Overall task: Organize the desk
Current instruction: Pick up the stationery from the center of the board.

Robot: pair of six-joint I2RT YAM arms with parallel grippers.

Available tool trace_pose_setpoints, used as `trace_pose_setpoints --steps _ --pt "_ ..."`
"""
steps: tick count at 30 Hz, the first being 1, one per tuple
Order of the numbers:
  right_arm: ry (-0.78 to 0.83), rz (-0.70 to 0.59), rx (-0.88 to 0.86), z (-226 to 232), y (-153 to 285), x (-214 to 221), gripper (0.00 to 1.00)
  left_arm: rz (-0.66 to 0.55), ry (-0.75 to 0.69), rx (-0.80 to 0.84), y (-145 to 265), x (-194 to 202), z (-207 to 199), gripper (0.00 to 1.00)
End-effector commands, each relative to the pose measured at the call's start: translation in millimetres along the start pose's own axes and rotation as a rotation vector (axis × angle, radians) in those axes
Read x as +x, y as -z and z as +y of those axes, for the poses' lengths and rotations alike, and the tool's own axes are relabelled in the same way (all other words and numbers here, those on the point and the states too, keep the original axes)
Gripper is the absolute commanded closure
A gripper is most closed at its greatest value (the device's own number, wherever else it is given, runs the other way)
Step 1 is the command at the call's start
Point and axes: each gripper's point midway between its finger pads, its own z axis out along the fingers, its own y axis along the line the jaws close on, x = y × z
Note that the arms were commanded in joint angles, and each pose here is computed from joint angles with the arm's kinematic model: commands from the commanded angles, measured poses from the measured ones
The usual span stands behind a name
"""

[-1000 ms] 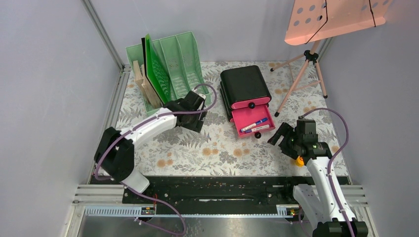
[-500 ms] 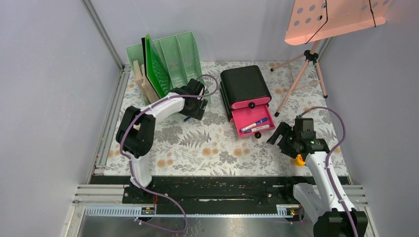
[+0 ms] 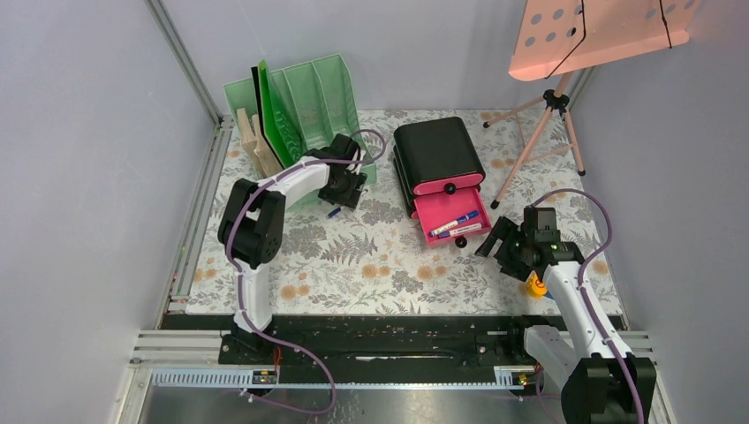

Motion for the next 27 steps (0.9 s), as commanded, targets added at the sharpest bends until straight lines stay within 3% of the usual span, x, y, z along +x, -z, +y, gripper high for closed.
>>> trace_pose_setpoints --steps 1,11,17,23,27 --pt "0.018 -0.023 -0.018 4.3 0.9 -7.1 0.13 0.014 -0.002 -0.012 -9.4 -7.4 12.8 0.40" --pt "0.012 -0.019 -0.027 4.8 1.2 -4.3 0.13 0.099 0.005 -0.076 -23.4 25.6 21.9 0.48" --pt "0.013 -0.018 -0.039 7.2 3.0 -4.1 0.13 0.126 -0.018 -0.064 -24.6 32.7 16.9 0.65" --pt "0.028 -0.042 -0.070 11.8 10.9 -5.0 0.09 0.126 -0.032 -0.074 -18.4 39.6 11.8 0.92" --pt "0.032 -0.059 -0.106 17.6 18.9 -4.5 0.01 0.069 -0.018 -0.047 -0.2 39.7 -0.8 0.95"
